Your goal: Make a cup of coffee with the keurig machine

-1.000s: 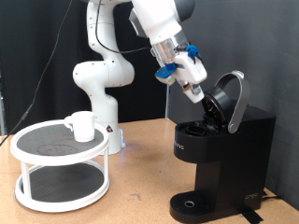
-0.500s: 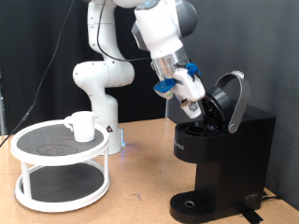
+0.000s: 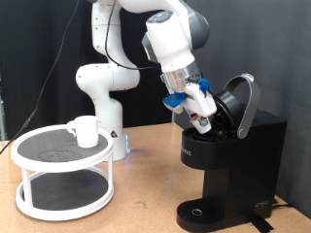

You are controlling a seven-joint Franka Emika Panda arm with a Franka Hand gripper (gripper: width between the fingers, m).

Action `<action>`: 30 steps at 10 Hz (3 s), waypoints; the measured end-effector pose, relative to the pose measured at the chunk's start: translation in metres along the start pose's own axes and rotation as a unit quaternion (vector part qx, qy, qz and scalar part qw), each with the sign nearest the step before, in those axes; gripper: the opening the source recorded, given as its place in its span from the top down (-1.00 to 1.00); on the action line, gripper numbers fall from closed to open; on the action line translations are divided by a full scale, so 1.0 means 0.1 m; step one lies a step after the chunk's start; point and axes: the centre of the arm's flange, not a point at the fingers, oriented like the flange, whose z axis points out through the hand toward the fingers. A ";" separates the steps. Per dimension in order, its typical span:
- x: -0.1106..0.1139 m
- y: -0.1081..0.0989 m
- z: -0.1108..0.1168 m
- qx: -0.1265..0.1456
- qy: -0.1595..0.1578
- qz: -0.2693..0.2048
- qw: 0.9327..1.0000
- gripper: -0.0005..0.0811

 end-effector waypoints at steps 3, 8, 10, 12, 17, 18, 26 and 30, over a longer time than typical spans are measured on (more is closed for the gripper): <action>0.00 0.00 0.04 0.006 -0.001 -0.001 1.000 0.09; 0.01 -0.04 0.10 0.009 0.006 0.000 1.000 0.09; 0.03 -0.04 0.11 0.009 0.007 0.002 1.000 0.08; 0.05 -0.05 0.12 0.008 0.009 0.004 1.000 -0.44; 0.09 -0.06 -0.07 -0.026 -0.013 0.005 1.000 -0.81; 0.09 -0.05 -0.13 -0.029 -0.015 0.004 0.999 -0.81; 0.19 0.07 0.04 -0.006 0.015 -0.006 1.000 -0.81; 0.17 0.08 0.03 -0.005 -0.010 -0.007 1.000 -0.81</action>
